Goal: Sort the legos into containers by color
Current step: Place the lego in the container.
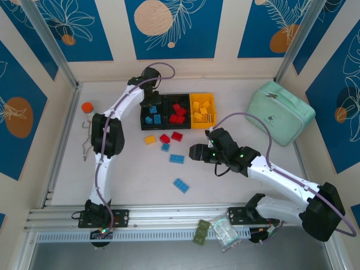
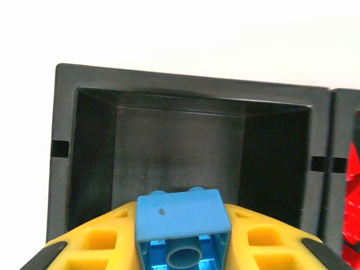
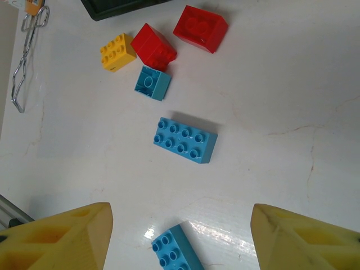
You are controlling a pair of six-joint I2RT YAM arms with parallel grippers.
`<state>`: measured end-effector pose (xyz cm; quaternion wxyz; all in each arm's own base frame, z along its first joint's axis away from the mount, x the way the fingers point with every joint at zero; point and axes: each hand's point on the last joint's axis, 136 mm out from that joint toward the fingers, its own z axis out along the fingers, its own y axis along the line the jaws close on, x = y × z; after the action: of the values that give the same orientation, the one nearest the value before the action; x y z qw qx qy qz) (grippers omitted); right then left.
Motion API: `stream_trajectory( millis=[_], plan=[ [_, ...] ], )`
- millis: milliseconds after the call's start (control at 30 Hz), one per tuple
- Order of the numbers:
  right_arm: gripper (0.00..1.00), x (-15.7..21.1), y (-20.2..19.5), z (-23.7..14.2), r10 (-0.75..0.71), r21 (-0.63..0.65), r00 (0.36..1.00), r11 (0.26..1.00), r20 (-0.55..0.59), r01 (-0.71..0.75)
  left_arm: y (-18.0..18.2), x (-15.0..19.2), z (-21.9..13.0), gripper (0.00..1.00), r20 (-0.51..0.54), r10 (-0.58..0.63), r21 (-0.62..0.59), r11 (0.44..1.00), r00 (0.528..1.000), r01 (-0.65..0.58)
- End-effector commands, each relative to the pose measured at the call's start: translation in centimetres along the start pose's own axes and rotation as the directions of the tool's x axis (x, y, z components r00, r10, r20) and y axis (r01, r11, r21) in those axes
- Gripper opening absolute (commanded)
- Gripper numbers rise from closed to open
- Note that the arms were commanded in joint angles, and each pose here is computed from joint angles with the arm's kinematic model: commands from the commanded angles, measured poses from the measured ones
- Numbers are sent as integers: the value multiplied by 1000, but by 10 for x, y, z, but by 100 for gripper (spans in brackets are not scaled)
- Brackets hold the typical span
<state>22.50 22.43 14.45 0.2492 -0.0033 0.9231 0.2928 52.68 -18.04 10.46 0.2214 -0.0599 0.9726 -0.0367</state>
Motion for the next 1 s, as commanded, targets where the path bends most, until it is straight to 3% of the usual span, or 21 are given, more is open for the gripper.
stream_trajectory(
  millis=[0, 100, 233, 367, 600, 767, 967],
  plan=[
    [66, 3, -8, -2, 15, 27, 1000, 1000, 4, -15, 13, 1, 5, 30, -21, 36, -66, 997, 999, -37],
    [66, 3, -8, -1, 14, 28, 1000, 1000, -1, -13, 13, 1, 7, 32, -20, 45, -71, 996, 999, -46],
    [66, 3, -8, 1, 17, 28, 1000, 999, -4, -17, 13, -3, 3, 46, -9, 56, -79, 995, 998, -56],
    [66, 6, -9, 2, 20, 28, 1000, 999, -7, -20, 10, -7, -13, 51, 15, 72, -75, 995, 997, -70],
    [66, 7, -10, 0, 12, 39, 1000, 999, -14, -11, -6, -9, -64, 52, 81, 93, -13, 996, 992, -93],
    [66, 9, -13, -4, 1, 48, 1000, 999, -12, -1, -24, 18, -96, 55, 98, 135, 97, 985, 986, -144],
    [67, 17, -20, -11, -4, 59, 1000, 998, -24, 5, -39, 73, -111, 55, 34, 197, 229, 953, 980, -200]
  ],
)
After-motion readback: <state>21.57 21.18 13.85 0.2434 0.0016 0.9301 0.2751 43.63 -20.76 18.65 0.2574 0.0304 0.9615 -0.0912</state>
